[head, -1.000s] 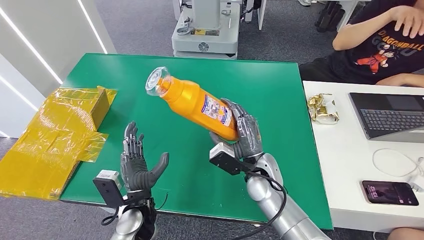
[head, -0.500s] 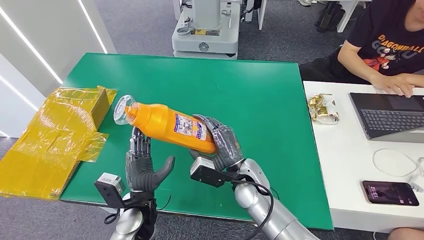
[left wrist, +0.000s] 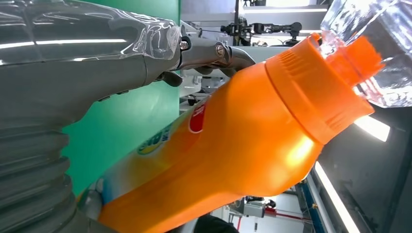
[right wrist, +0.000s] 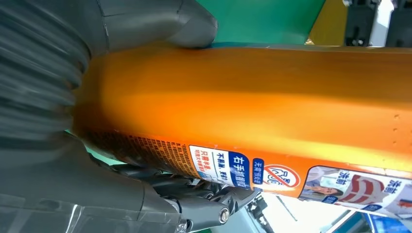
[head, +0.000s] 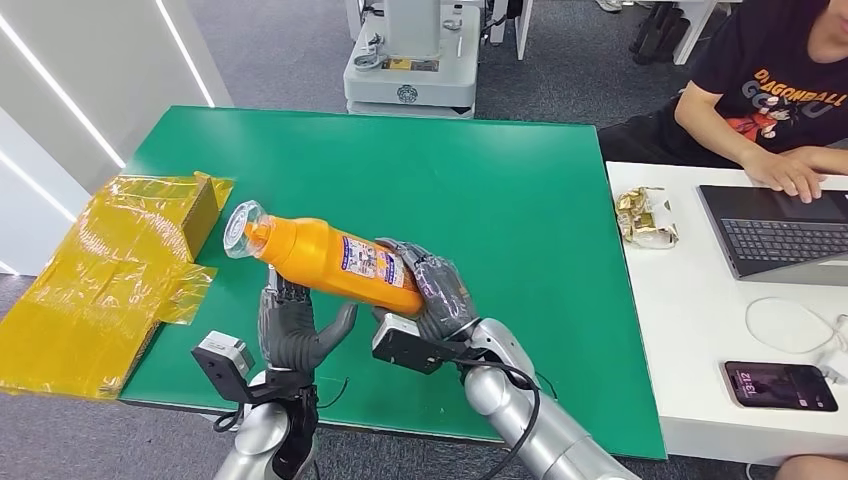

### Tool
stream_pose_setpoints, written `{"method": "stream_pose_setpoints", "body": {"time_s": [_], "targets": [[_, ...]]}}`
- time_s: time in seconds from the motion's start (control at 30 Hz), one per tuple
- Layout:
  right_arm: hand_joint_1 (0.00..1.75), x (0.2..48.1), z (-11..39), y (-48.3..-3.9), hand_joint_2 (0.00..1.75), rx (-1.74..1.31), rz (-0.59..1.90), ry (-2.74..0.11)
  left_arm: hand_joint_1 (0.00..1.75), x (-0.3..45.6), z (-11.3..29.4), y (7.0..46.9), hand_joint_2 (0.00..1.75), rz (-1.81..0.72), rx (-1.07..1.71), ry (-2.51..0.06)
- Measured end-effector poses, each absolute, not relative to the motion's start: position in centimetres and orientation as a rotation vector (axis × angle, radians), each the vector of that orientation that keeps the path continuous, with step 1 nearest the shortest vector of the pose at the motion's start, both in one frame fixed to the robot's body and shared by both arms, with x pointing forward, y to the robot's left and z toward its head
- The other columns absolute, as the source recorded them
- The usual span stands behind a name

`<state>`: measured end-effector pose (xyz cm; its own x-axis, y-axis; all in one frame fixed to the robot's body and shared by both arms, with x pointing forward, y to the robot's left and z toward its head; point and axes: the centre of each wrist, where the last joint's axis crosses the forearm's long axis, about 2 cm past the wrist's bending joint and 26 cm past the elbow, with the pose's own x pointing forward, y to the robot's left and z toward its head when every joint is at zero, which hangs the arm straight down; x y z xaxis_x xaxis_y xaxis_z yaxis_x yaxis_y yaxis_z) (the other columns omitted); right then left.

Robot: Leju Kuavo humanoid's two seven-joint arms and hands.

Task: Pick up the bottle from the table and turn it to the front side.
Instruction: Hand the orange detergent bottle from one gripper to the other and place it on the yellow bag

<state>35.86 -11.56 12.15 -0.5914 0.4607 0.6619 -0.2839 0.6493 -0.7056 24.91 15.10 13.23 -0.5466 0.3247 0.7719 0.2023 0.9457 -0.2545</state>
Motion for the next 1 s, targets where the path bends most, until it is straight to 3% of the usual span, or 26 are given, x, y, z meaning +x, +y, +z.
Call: {"method": "stream_pose_setpoints", "body": {"time_s": [1.0], "targets": [[1.75,36.5,12.9,-10.8,1.75,-0.015,1.219,-1.864,0.0,28.3,15.1,15.3,1.75,0.175,-0.394,-2.16]]}}
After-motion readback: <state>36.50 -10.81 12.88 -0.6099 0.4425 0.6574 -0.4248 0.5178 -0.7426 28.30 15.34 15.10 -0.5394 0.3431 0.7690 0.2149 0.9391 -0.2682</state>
